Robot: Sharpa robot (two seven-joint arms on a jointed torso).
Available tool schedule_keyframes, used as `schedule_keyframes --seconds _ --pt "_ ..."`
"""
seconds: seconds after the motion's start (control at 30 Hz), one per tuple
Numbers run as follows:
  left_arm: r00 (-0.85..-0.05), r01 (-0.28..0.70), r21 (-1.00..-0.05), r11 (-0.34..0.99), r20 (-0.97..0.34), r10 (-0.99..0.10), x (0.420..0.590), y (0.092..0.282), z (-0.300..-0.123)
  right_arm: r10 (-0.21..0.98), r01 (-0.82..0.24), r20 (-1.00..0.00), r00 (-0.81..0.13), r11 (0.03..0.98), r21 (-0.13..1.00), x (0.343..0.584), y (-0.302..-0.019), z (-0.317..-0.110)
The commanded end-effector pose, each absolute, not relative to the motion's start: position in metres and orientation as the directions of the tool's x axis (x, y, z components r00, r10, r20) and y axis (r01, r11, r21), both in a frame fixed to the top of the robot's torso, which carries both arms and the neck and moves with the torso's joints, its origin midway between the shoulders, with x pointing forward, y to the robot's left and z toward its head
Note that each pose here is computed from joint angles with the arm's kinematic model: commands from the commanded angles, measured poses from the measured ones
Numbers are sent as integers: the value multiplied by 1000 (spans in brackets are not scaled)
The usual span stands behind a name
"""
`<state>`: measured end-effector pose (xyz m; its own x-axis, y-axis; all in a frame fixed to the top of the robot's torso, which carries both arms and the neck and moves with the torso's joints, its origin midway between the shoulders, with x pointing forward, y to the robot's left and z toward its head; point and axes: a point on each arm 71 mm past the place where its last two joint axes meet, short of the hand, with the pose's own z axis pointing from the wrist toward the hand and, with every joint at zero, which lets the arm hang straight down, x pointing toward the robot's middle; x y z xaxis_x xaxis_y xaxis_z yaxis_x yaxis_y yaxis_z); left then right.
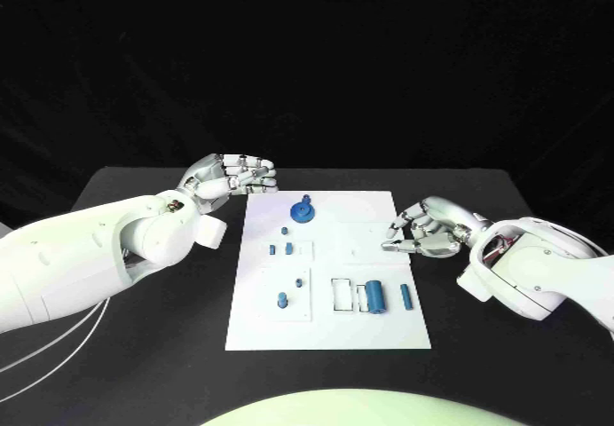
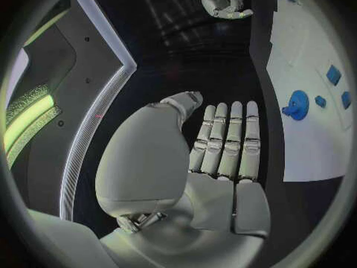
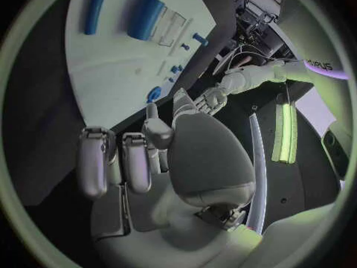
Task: Assemble the parts on the task board
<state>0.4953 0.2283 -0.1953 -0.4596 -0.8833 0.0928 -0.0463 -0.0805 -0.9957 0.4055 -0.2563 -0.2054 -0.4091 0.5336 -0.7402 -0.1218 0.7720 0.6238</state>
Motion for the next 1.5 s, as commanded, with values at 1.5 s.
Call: schedule_keyframes --seconds 1.5 --pt "-466 -45 -996 -77 89 -880 490 227 -195 417 97 -696 -584 887 451 368 -220 -277"
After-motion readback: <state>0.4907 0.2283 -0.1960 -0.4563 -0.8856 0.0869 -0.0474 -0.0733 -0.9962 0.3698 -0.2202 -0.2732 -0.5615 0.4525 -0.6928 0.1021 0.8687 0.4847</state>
